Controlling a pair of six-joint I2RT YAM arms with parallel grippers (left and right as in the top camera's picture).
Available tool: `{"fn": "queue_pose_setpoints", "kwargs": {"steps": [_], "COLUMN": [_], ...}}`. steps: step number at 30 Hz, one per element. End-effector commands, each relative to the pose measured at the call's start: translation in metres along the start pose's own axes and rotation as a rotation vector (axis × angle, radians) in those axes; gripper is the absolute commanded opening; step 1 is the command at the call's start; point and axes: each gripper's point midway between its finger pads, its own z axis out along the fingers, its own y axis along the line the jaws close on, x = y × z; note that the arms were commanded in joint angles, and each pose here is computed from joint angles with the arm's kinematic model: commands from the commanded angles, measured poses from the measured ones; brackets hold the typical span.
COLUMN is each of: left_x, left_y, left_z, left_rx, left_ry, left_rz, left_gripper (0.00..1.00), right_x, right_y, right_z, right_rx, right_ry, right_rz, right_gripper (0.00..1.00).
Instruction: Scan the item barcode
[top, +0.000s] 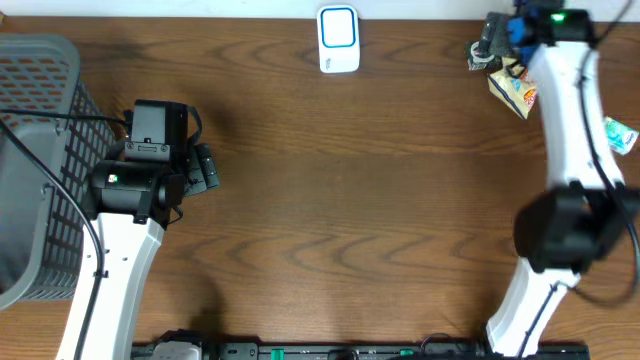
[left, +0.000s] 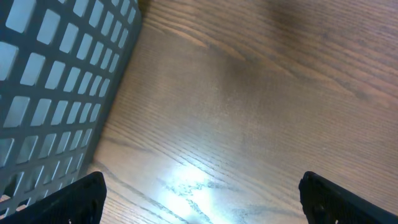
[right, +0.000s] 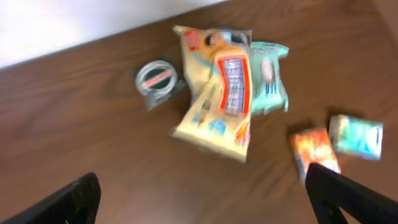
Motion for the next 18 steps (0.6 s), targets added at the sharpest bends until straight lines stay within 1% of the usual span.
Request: {"fn": "queue_pose_setpoints", "kwargs": {"steps": [1,3,7,13,18], "left_x": [-0.003,-0.003,-0.003,-0.003,-0.003], "left_y": [-0.001,-0.001,-0.001,-0.001,-0.001], "left_z": [-0.003,-0.003,-0.003,-0.003,-0.003], "left_rx": [0.001,0.001,0.001,0.001,0.001], "left_ry": [-0.008,-0.008,-0.008,-0.008,-0.008], "left_rz": [-0.006,-0.006,-0.006,-0.006,-0.006], "left_gripper": [0.98,0.97,0.98,0.98,0.98], "right_x": [-0.001,0.007,0.025,0.062,0.107], "right_y": [0.003,-0.004,-0.006,-0.007,0.009], "right_z": [-0.073,-0.098,-0.146,-0.177,-0.187], "right_rx": [-0.137,-0.143,-0.176,-0.074,-0.108], "right_ry": [0.002,0.018,0.036,0.057,0.091], "right_rz": [0.19,0.23,0.204,0.083,-0.01], "right_gripper": [0.99,0.99,0.99,0.99,0.99]}}
